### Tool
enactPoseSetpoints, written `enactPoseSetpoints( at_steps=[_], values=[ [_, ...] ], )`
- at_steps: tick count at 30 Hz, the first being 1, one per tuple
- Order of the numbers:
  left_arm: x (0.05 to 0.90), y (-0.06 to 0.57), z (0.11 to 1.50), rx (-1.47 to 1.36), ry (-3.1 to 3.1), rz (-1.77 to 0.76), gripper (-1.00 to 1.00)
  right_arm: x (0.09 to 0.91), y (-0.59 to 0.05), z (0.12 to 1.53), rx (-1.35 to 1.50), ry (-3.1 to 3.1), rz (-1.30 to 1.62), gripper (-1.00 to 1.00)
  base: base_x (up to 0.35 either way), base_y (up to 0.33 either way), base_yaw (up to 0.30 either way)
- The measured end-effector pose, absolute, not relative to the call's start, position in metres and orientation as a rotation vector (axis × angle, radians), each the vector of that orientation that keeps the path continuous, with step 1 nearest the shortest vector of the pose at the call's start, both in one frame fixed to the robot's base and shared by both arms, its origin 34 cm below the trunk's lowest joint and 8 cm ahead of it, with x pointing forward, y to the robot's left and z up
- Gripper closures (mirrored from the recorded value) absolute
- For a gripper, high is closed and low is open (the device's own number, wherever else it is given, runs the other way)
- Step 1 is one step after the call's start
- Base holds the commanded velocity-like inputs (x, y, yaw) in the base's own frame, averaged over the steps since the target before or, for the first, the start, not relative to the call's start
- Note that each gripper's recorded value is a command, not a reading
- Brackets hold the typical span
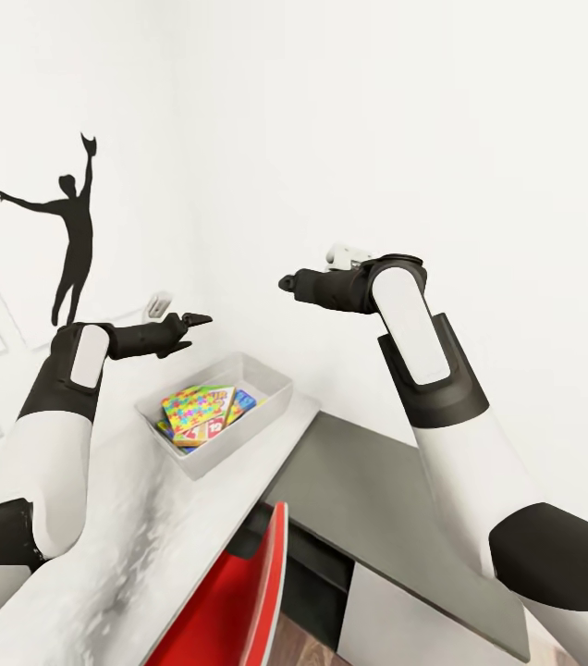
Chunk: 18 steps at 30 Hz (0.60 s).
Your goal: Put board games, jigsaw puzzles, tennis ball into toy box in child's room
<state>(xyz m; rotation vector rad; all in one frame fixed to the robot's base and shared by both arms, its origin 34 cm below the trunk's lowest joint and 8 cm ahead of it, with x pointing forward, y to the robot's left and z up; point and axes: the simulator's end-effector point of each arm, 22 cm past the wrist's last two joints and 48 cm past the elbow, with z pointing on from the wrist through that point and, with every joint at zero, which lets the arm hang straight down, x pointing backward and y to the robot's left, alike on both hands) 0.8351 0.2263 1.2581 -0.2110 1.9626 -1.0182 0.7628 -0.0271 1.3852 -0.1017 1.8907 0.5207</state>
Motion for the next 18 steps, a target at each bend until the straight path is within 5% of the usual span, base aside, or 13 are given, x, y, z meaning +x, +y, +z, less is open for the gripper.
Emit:
enactPoseSetpoints(
  at_steps=[18],
  values=[
    [0.827, 0.227, 1.275, -0.199, 1.942, -1.015, -1.00, 0.752, -0.027, 1.404, -0.108, 1.862, 0.516, -1.00, 0.000, -0.048, 0.077]
  ],
)
